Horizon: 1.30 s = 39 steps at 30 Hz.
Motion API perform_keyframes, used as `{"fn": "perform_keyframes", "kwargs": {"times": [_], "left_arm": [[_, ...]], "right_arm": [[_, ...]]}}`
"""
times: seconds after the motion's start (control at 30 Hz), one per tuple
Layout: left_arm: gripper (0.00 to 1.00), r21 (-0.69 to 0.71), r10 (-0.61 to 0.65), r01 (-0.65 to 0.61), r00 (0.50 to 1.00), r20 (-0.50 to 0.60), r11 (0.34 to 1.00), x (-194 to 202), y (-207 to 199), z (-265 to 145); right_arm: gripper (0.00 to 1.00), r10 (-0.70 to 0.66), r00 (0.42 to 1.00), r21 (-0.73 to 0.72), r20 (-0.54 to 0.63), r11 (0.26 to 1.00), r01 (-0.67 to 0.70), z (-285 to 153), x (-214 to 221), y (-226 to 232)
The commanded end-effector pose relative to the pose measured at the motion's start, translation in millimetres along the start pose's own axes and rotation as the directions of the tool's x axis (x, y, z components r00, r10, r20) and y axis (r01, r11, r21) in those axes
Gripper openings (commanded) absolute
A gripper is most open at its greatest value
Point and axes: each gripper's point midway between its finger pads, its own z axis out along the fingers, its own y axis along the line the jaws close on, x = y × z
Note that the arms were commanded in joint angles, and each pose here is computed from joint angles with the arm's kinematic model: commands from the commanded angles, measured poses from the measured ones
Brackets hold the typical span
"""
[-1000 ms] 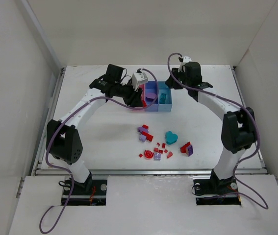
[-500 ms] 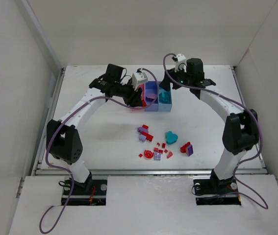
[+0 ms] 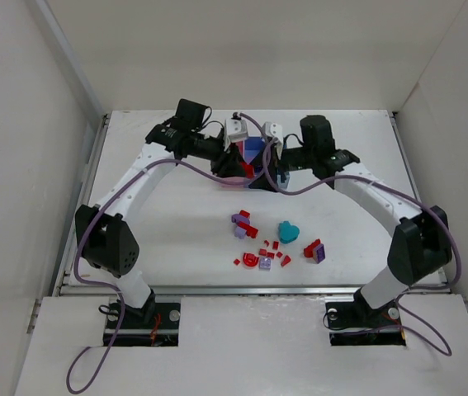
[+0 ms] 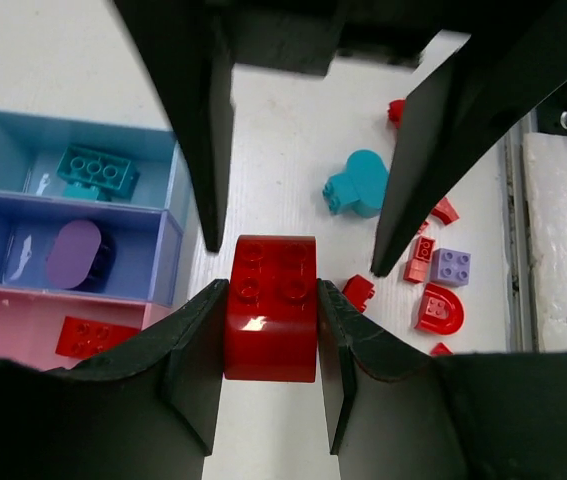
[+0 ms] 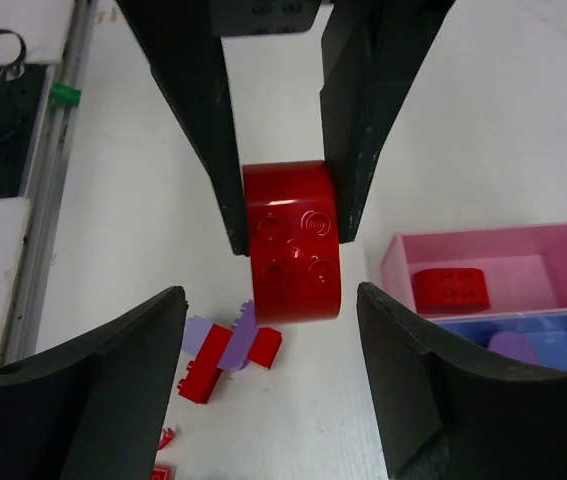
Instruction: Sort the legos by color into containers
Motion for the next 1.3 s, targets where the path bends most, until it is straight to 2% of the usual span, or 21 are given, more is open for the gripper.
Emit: {"fn": "perform_keyframes", "kwargs": {"times": [0.0, 0.1, 0.17, 0.2, 0.23, 0.3, 0.37, 0.5, 0.53, 0.57, 0.77, 0.8, 0.87, 0.93, 1.0, 1.03, 1.13, 1.17, 1.2, 1.23, 1.27], "left_arm": [[0.0, 0.087, 0.067, -0.073, 0.996, 0.063, 0.994, -20, -18, -6], [0.0, 0.112, 0.073, -0.08, 0.995, 0.067, 0.99, -19, -24, -6], [0.0, 0.116, 0.073, -0.08, 0.995, 0.063, 0.99, -17, -25, -7], [0.0, 0.116, 0.084, -0.091, 0.994, 0.064, 0.989, -17, -24, -7], [0.0, 0.12, 0.075, -0.082, 0.995, 0.059, 0.989, -16, -26, -7], [0.0, 0.123, 0.077, -0.083, 0.996, 0.056, 0.989, -13, -26, -6], [0.0, 0.116, 0.077, -0.083, 0.996, 0.049, 0.99, -12, -25, -6], [0.0, 0.116, 0.077, -0.083, 0.996, 0.049, 0.99, -12, -25, -6], [0.0, 0.11, 0.078, -0.082, 0.996, 0.043, 0.991, -11, -24, -6], [0.0, 0.11, 0.078, -0.082, 0.996, 0.043, 0.991, -11, -24, -6], [0.08, 0.077, 0.019, -0.019, 1.0, 0.001, 0.997, 1, -16, -2], [0.15, 0.07, 0.019, -0.018, 1.0, -0.005, 0.997, 2, -15, -3], [0.32, 0.059, 0.013, -0.012, 1.0, -0.007, 0.998, 2, -13, -2], [0.45, 0.044, 0.003, -0.003, 1.0, -0.012, 0.999, 2, -10, -2], [0.75, 0.031, -0.01, 0.01, 1.0, -0.014, 0.999, 2, -8, -2], [0.99, 0.003, -0.004, 0.004, 1.0, -0.007, 1.0, 0, 0, -5], [0.99, -0.079, -0.039, 0.039, 0.999, -0.002, 0.996, -5, 17, -5], [0.99, -0.181, -0.062, 0.054, 0.997, -0.038, 0.982, 3, 35, -8], [0.99, -0.27, -0.149, 0.134, 0.988, -0.034, 0.953, 7, 48, -10], [0.99, -0.378, -0.16, 0.142, 0.987, -0.016, 0.915, 5, 69, -15], [0.99, -0.561, -0.207, 0.148, 0.977, -0.042, 0.814, 16, 98, -34]], "right_arm": [[0.75, -0.068, 0.997, -0.077, 0.028, 0.995, 0.07, 12, -13, 7], [0.75, -0.073, 0.997, -0.067, 0.027, 0.995, 0.075, 16, -15, -2], [0.69, -0.074, 0.997, -0.067, 0.028, 0.995, 0.076, 18, -16, -5], [0.58, -0.075, 0.997, -0.067, 0.029, 0.995, 0.077, 19, -16, -7], [0.53, -0.063, 0.998, -0.067, 0.028, 0.996, 0.065, 19, -16, -7], [0.46, -0.061, 0.998, -0.064, 0.033, 0.996, 0.063, 21, -18, -9], [0.46, -0.055, 0.998, -0.044, 0.028, 0.997, 0.057, 20, -21, -13], [0.29, -0.014, 1.0, -0.047, 0.022, 0.999, 0.015, 23, -17, -15], [0.17, -0.017, 1.0, -0.047, 0.024, 0.999, 0.018, 25, -18, -18], [0.11, 0.009, 1.0, -0.047, 0.022, 0.999, -0.008, 25, -18, -17], [0.04, 0.076, 0.997, -0.017, 0.003, 0.997, -0.076, 31, -10, -27], [0.0, 0.087, 0.996, -0.008, 0.0, 0.996, -0.087, 30, -9, -28], [0.0, 0.095, 0.995, 0.03, -0.006, 0.995, -0.095, 30, -8, -34], [0.0, 0.116, 0.993, 0.041, -0.008, 0.992, -0.116, 31, -7, -37], [0.0, 0.131, 0.991, 0.047, -0.021, 0.99, -0.13, 35, 1, -41], [0.0, 0.148, 0.989, 0.063, -0.019, 0.987, -0.147, 34, -2, -43], [0.0, 0.234, 0.971, 0.129, -0.04, 0.965, -0.227, 38, 18, -61], [0.0, 0.259, 0.965, 0.148, -0.043, 0.957, -0.25, 40, 22, -66], [0.0, 0.295, 0.954, 0.195, -0.048, 0.94, -0.281, 38, 32, -77], [0.0, 0.371, 0.928, 0.234, -0.041, 0.906, -0.352, 40, 42, -89], [0.0, 0.408, 0.912, 0.264, -0.037, 0.885, -0.385, 42, 48, -96]]}}
